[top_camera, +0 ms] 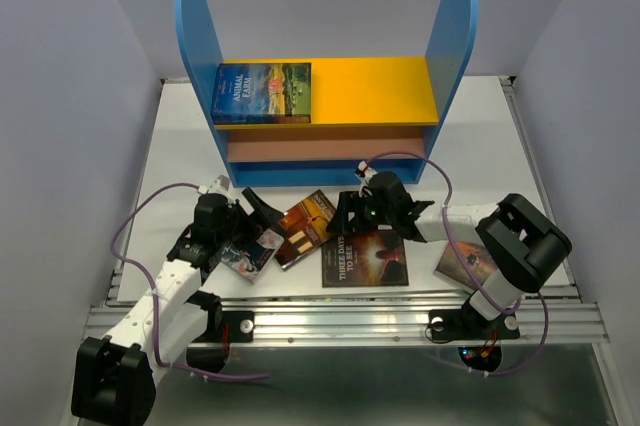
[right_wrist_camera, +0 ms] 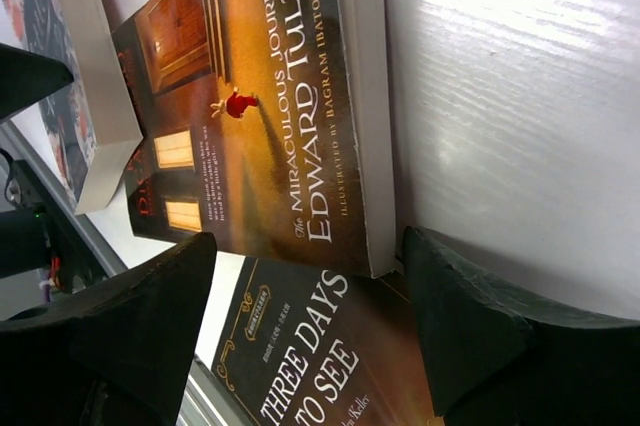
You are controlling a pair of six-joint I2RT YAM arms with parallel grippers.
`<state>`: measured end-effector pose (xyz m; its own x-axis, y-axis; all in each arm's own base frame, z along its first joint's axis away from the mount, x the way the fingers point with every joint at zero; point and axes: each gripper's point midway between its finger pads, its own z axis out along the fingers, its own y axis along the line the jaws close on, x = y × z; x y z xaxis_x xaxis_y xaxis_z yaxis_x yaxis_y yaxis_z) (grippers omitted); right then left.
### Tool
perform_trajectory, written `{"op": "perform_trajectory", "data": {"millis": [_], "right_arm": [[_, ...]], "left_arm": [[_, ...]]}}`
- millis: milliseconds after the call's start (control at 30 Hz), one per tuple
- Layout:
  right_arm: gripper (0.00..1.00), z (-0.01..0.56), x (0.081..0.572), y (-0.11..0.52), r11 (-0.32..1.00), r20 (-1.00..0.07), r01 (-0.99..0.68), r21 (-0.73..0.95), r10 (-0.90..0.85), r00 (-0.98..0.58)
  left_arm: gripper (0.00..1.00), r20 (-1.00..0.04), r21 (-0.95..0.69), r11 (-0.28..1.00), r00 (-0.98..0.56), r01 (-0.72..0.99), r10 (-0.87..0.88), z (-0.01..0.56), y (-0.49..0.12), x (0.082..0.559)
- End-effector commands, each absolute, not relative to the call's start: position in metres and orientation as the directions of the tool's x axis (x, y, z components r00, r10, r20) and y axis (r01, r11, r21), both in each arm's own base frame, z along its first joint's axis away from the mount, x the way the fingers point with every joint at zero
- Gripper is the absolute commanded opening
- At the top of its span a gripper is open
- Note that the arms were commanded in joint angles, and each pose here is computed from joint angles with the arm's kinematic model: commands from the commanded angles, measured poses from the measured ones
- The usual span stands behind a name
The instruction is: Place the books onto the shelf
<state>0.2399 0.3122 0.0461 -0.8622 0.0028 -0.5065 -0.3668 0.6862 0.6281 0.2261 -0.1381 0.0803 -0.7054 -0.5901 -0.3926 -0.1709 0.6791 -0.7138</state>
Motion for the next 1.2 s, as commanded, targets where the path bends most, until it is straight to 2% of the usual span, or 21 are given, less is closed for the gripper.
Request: {"op": "perform_trajectory", "data": {"millis": [0, 167, 233, 367, 467, 567, 633, 700, 933, 1167], "right_arm": [[0.79, 0.055, 0.234, 0.324, 0.652, -0.509, -0.366, 0.664, 0.036, -0.86], [0.7, 0.052, 0.238, 0.329, 0.652, -0.493, -0.325, 0.685, 0.085, -0.866], [0.64, 0.053, 0.241, 0.328, 0.663, -0.507, -0.315, 0.679, 0.113, -0.855], [0.44, 0.054, 0.251, 0.32, 0.691, -0.514, -0.256, 0.676, 0.193, -0.836], [0.37, 0.059, 0.252, 0.318, 0.68, -0.521, -0.248, 0.69, 0.228, -0.823], [0.24, 0.069, 0.251, 0.323, 0.642, -0.542, -0.283, 0.713, 0.248, -0.803], [0.19, 0.071, 0.246, 0.326, 0.628, -0.546, -0.303, 0.717, 0.236, -0.804], [0.02, 0.079, 0.246, 0.328, 0.612, -0.562, -0.328, 0.72, 0.237, -0.793], [0.01, 0.113, 0.251, 0.321, 0.597, -0.597, -0.342, 0.726, 0.298, -0.745], [0.01, 0.145, 0.249, 0.316, 0.547, -0.583, -0.335, 0.767, 0.374, -0.722]], "left_arm": [[0.99, -0.386, -0.696, 0.692, -0.712, -0.193, -0.586, 0.066, -0.135, 0.22], [0.99, -0.388, -0.696, 0.693, -0.713, -0.189, -0.584, 0.066, -0.135, 0.219], [0.99, -0.39, -0.697, 0.693, -0.713, -0.186, -0.584, 0.066, -0.136, 0.219], [0.99, -0.391, -0.696, 0.693, -0.712, -0.186, -0.584, 0.066, -0.135, 0.219], [0.99, -0.392, -0.696, 0.694, -0.713, -0.183, -0.582, 0.067, -0.136, 0.219], [0.99, -0.395, -0.698, 0.693, -0.713, -0.178, -0.58, 0.068, -0.136, 0.219], [0.99, -0.398, -0.703, 0.691, -0.713, -0.168, -0.578, 0.071, -0.137, 0.219], [0.99, -0.407, -0.714, 0.686, -0.714, -0.141, -0.57, 0.078, -0.14, 0.219], [0.99, -0.467, -0.752, 0.659, -0.69, -0.019, -0.553, 0.123, -0.149, 0.225], [0.99, -0.417, -0.827, 0.562, -0.695, 0.022, -0.586, 0.158, -0.164, 0.22]]}}
